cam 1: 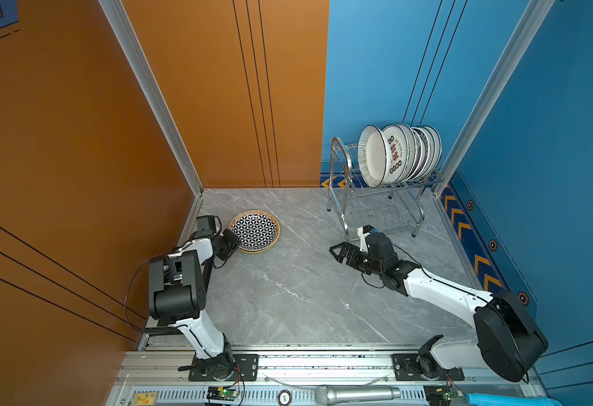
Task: Unload the plates from the dish rack
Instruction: Place the plate on the plate.
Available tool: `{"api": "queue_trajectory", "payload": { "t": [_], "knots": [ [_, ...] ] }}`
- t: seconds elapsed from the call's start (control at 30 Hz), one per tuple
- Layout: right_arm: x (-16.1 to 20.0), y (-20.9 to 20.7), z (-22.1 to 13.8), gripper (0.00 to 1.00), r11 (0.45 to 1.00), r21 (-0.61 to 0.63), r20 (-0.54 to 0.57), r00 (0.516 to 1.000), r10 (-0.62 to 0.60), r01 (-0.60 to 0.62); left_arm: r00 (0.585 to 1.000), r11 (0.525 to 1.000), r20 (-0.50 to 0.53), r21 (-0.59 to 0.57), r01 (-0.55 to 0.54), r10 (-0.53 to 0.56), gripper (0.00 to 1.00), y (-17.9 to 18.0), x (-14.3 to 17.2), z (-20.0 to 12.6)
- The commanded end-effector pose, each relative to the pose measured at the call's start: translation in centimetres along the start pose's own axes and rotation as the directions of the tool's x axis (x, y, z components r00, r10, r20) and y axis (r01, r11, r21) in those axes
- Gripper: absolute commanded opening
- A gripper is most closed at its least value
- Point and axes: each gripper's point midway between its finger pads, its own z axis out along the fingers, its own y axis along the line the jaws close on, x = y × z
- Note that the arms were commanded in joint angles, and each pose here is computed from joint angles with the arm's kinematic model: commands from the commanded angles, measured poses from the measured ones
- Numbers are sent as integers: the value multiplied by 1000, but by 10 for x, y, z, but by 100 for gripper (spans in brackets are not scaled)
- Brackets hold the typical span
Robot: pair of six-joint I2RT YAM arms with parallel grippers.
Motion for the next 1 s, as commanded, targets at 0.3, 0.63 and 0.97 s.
{"api": "queue_trajectory", "payload": {
  "t": [0.3,0.63,0.97],
  "knots": [
    [-2,5,-8,100,999,4,-12,999,-35,35,999,999,-4,-2,-48,48,45,-5,-4,-7],
    [-8,0,-19,100,995,67,-10,997,-75,76,999,999,21,-32,-36,36,56,7,0,-34],
    [-29,-7,-49,100,978,163,36,990,-139,132,992,999,120,-41,-20,25,74,14,7,-76]
  ]
}}
